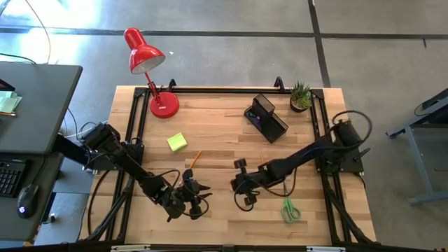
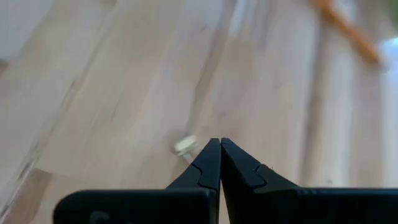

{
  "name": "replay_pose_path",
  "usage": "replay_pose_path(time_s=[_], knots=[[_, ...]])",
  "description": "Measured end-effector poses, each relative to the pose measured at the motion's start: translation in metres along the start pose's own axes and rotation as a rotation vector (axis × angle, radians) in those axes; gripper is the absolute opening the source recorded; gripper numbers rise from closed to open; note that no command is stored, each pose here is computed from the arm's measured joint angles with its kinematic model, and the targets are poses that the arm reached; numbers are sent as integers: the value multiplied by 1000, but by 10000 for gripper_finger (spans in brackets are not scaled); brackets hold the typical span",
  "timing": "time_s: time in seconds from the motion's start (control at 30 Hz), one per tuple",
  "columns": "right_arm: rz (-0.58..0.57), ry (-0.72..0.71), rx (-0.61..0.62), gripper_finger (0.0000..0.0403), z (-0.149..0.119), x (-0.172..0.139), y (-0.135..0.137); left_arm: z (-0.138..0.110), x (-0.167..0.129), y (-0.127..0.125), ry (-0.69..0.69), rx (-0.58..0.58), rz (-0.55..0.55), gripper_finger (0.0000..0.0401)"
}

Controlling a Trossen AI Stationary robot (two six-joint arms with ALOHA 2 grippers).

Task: Pick and place office supplies into organizer
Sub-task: Put the light green binder clip into the black desk organizer

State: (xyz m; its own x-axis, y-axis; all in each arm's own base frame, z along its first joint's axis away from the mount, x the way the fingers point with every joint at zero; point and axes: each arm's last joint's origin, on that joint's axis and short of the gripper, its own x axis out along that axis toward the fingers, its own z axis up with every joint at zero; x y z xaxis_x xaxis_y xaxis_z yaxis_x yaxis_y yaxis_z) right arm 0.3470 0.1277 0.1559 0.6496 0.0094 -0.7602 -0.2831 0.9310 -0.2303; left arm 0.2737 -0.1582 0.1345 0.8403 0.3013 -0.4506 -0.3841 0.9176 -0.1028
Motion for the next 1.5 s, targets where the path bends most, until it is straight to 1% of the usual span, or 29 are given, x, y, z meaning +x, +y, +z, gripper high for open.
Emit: replay_pose_path(time_s=[0.13,0.23,0.33,0.43,0.53,0.6,0.73,0.83,0.97,1.07,1.1,1.3,1.5], knots=[[-15,-86,13,1,13,-21,-6,0,0,0,4,-1,-5,92],[57,-118,33,6,17,-24,-5,0,0,0,8,-2,-11,92],[120,-117,60,20,15,-16,-1,0,0,0,10,-1,-13,92],[131,-83,14,52,8,-2,3,0,0,0,12,-1,-16,92],[174,-82,-51,97,4,11,8,0,0,0,14,-1,-18,92],[181,-96,-79,127,2,19,7,0,0,0,14,-1,-18,92],[177,-76,-74,174,-3,28,0,0,0,0,14,0,-17,92],[207,-76,-58,191,-4,30,-7,0,0,0,14,0,-17,92],[298,-93,-48,187,-6,32,-18,0,0,0,15,2,-17,92],[389,-115,-34,169,-8,33,-23,0,0,0,17,1,-20,92],[401,-120,-32,161,-10,33,-23,0,0,0,17,1,-20,92],[333,-92,-64,115,-22,36,-23,-1,0,0,17,2,-19,92],[327,-148,-76,92,-17,36,-24,-1,0,0,17,1,-19,92]])
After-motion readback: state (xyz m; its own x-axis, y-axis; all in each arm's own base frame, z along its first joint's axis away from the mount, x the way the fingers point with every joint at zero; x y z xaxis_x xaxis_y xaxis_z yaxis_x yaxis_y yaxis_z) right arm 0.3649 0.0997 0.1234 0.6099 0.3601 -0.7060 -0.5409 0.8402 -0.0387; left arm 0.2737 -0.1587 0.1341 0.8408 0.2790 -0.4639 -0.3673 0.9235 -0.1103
